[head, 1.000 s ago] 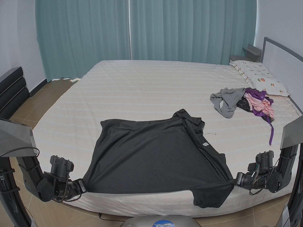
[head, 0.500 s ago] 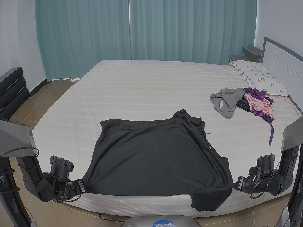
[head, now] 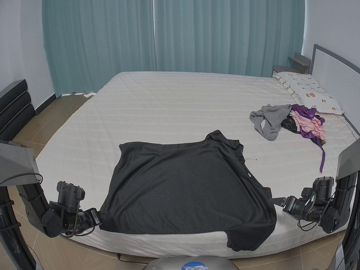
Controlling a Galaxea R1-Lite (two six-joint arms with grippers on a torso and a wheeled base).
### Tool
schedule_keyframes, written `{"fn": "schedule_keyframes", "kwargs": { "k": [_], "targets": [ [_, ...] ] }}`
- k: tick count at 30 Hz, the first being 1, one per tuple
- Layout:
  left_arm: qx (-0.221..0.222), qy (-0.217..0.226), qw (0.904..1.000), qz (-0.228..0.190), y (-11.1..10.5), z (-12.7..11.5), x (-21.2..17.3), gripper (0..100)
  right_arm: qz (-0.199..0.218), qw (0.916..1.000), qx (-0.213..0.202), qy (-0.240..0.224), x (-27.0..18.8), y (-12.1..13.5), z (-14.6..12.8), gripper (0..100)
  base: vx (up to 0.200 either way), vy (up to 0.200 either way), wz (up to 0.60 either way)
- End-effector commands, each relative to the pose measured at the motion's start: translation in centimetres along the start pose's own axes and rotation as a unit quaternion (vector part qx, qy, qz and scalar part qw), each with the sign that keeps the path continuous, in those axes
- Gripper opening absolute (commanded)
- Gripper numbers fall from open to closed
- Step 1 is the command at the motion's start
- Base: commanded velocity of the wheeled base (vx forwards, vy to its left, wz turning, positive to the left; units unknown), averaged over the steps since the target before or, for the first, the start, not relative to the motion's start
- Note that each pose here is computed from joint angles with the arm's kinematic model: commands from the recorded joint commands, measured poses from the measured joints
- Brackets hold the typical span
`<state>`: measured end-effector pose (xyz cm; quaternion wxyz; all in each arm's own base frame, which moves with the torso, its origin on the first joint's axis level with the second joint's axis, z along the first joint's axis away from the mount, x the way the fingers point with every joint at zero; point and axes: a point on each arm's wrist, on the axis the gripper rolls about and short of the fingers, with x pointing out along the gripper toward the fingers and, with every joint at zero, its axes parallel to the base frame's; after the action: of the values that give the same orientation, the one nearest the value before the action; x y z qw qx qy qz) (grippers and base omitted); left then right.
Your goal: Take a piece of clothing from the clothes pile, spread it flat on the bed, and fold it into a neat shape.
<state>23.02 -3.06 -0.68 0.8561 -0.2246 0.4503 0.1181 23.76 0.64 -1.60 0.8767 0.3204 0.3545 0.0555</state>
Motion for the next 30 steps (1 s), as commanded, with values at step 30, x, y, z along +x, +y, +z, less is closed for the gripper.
{"fn": "schedule_keyframes", "kwargs": {
  "k": [30],
  "targets": [
    [-0.024,-0.048,0.9982,-0.028,-0.66,2.01,-1.12,100,0.028,0.9983,0.008,-0.050,-0.91,0.74,1.20,100,0.000,0.040,0.00]
  ]
}}
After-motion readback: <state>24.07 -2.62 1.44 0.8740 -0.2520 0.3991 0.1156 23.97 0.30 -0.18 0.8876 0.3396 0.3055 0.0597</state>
